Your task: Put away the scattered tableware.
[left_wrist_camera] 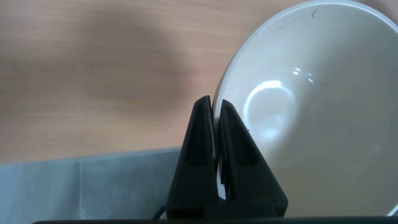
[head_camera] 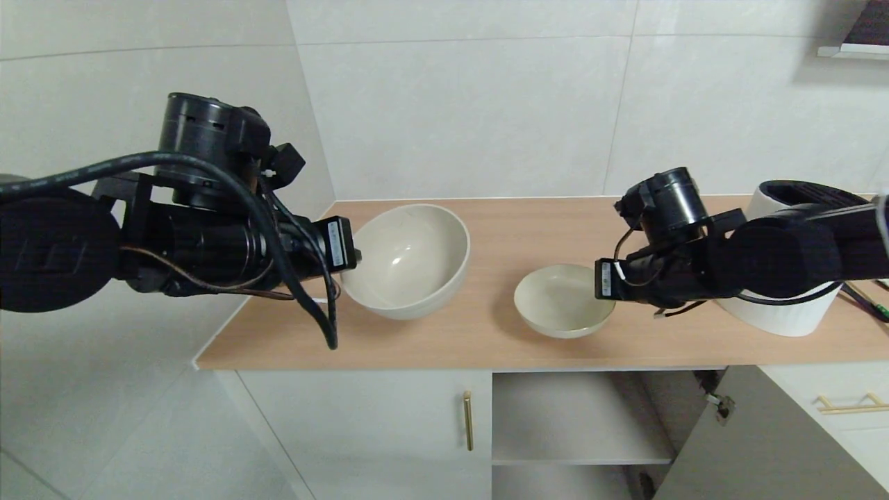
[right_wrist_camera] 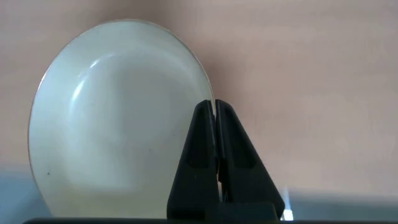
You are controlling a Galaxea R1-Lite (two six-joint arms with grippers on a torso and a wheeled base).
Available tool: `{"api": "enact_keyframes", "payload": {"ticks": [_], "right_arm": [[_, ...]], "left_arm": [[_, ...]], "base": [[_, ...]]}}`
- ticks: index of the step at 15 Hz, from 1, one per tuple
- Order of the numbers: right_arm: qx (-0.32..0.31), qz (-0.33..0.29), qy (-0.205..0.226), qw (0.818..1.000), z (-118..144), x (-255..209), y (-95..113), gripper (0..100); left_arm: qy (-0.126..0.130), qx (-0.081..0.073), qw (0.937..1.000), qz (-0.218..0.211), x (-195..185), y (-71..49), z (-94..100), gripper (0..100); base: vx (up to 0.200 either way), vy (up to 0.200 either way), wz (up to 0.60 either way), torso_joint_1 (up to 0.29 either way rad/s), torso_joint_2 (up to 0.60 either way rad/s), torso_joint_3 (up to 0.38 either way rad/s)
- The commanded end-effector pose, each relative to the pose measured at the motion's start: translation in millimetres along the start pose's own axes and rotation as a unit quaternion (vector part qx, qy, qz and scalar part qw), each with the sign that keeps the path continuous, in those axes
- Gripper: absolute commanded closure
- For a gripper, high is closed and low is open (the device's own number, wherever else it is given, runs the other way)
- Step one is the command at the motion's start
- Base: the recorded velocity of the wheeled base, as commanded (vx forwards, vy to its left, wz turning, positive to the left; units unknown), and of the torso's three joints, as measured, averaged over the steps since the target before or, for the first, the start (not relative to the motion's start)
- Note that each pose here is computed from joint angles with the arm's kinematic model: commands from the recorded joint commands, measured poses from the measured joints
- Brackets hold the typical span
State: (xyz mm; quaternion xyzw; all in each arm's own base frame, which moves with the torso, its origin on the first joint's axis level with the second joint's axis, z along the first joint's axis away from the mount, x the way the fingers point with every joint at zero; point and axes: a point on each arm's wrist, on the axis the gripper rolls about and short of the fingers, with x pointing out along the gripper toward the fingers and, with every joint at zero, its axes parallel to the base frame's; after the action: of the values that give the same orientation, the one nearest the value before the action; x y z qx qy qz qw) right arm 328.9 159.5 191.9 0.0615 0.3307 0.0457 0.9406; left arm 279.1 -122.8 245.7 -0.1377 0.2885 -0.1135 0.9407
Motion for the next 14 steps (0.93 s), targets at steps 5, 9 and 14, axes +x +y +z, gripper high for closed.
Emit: {"api": "enact_keyframes", "payload": {"ticks": [5,9,14], "right_arm": [[0.011,0.052,-0.004,0.999,-17.2,-83.9,-14.4,100],[0.007,0.038,-0.004,0.999,-34.4,-102.8,-25.6,100],[0.005,0.036,-0.002,0.999,-37.1,-99.8,-25.9,100]], "left_arm": [[0.034,0.015,0.9993,-0.005,-27.6,5.8,-34.4,100],[0.041,0.017,0.9990,-0.003,-26.5,6.4,-38.8,100],[0.060,0.022,0.9980,0.000,-16.5,4.4,-45.5,100]], "base": [[0.000,0.000,0.00,0.000,0.00,0.000],[-0.200,0.000,0.00,0.004,0.00,0.002],[-0.080,0.000,0.00,-0.005,0.00,0.004]]}}
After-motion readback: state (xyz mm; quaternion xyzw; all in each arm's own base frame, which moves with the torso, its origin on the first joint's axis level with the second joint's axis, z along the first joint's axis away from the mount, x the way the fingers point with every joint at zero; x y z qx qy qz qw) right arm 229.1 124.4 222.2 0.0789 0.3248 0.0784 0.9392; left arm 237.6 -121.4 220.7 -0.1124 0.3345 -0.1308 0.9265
